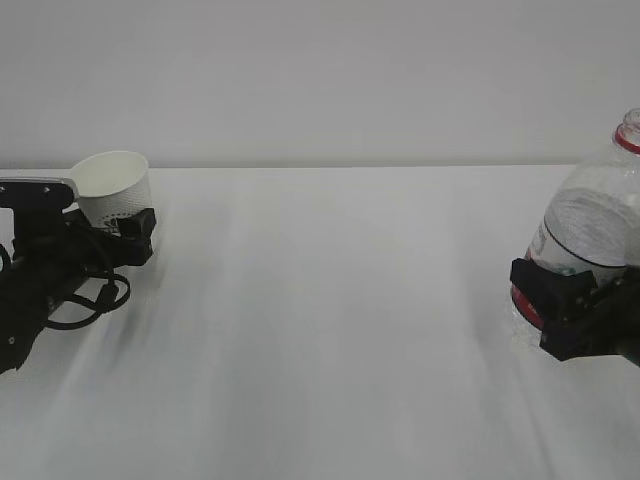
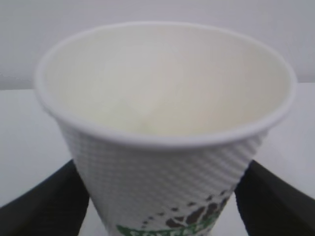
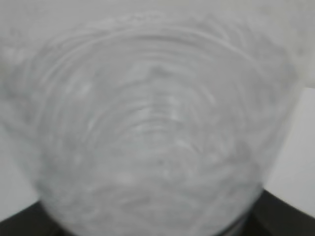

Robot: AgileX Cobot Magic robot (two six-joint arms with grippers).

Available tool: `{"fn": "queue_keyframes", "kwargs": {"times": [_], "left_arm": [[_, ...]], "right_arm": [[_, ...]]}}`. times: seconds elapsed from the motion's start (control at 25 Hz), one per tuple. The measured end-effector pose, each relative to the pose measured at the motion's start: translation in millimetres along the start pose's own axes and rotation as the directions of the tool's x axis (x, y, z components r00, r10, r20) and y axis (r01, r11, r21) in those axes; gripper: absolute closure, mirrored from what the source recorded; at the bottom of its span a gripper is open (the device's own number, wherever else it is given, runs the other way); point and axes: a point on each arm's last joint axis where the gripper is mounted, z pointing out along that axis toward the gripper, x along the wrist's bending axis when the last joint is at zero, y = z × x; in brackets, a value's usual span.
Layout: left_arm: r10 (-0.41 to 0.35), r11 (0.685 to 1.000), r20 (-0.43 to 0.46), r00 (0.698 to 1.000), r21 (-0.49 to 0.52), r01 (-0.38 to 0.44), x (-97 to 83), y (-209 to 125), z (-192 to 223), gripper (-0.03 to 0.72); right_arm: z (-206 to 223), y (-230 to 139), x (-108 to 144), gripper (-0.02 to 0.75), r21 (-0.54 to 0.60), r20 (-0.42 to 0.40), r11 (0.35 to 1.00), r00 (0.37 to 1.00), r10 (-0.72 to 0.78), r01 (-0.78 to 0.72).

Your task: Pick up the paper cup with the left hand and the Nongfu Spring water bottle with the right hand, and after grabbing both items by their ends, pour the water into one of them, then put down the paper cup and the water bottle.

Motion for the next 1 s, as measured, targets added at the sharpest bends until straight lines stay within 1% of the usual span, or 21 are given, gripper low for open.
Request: {"fn": "queue_keyframes", "kwargs": {"times": [0.2,0.36,0.48,0.68,1.0], "left_arm": [[-0.001,1.0,0.001,1.0,-0.012,0.001,-0.3,0.9,5.1,0.017],[-0.002,1.0,0.001,1.0,-0.01,0.002,0.0,-4.5,10.2,0.018],[-0.025,1.0,-0.009,1.0,0.001,0.025,1.2,-9.1,11.6,0.018],[-0.048,0.999,-0.043,0.998,-0.006,0.048,4.2,-8.4,12.0,0.018],[-0.052,0.998,-0.038,0.998,-0.037,0.05,3.2,-1.6,19.7,0.029]], "right_arm": [[0.0,0.0,0.0,0.286,0.0,0.0,1.0,1.0,0.0,0.0],[0.0,0.0,0.0,0.286,0.0,0.0,1.0,1.0,0.0,0.0],[0.0,0.0,0.1,0.286,0.0,-0.001,1.0,1.0,0.0,0.0],[0.0,-0.2,0.2,0.286,0.002,-0.003,1.0,1.0,-0.001,0.002],[0.0,-0.2,0.4,0.286,0.003,-0.004,1.0,1.0,-0.002,0.002]]}}
